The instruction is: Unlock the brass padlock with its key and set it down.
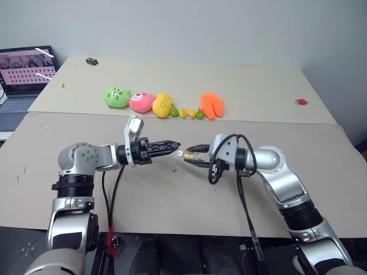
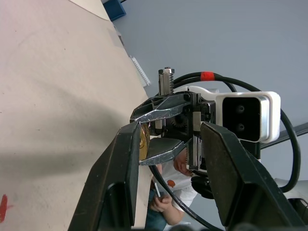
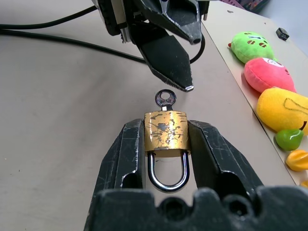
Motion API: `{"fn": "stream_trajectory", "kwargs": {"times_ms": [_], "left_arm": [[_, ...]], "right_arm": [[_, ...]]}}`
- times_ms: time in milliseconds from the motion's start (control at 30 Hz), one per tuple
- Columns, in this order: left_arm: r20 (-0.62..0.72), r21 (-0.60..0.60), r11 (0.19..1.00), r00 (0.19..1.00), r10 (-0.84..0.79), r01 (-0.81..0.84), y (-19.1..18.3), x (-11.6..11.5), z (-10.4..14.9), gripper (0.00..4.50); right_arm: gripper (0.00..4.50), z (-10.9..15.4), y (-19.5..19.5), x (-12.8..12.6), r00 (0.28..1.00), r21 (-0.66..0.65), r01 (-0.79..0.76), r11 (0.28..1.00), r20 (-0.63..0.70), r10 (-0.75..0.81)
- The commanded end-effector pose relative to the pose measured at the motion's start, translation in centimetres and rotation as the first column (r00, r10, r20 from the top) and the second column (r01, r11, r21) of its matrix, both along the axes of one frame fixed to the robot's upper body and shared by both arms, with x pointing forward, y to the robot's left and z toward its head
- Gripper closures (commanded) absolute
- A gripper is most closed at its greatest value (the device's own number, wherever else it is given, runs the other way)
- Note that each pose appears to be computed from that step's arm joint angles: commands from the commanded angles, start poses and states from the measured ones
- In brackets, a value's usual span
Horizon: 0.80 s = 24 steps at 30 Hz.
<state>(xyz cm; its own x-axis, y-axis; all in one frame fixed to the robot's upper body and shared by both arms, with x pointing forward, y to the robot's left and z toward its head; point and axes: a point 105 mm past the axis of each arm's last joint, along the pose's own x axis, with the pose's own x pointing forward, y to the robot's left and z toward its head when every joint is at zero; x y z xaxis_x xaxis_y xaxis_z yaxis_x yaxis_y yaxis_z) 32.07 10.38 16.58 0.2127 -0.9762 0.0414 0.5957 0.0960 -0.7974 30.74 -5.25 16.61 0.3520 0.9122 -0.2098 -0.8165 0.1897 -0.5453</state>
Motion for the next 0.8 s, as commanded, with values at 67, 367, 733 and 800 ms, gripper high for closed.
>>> {"fn": "stream_trajectory", "kwargs": {"times_ms": [67,367,733,800], "left_arm": [[0.002,-0.008,1.0,1.0,-0.016,0.016,-0.48,-0.07,-0.13,2.42],[-0.012,-0.011,1.0,1.0,-0.008,0.008,-0.21,-0.15,-0.38,2.42],[-0.006,0.002,1.0,1.0,-0.01,0.01,-0.45,-0.27,-0.77,4.43],[0.001,0.024,1.0,1.0,-0.013,0.013,-0.6,-0.29,-0.96,4.43]], "right_arm": [[3.57,1.52,0.11,-0.19,0.999,0.024,-0.01,1.0,0.049,0.009],[3.57,1.41,-0.07,-0.14,0.999,0.022,-0.002,1.0,0.047,0.001],[3.57,1.56,0.1,-0.01,0.999,0.028,-0.004,1.0,0.049,0.003],[3.57,1.57,0.06,-0.03,0.999,0.028,-0.003,1.0,0.05,0.001]]}}
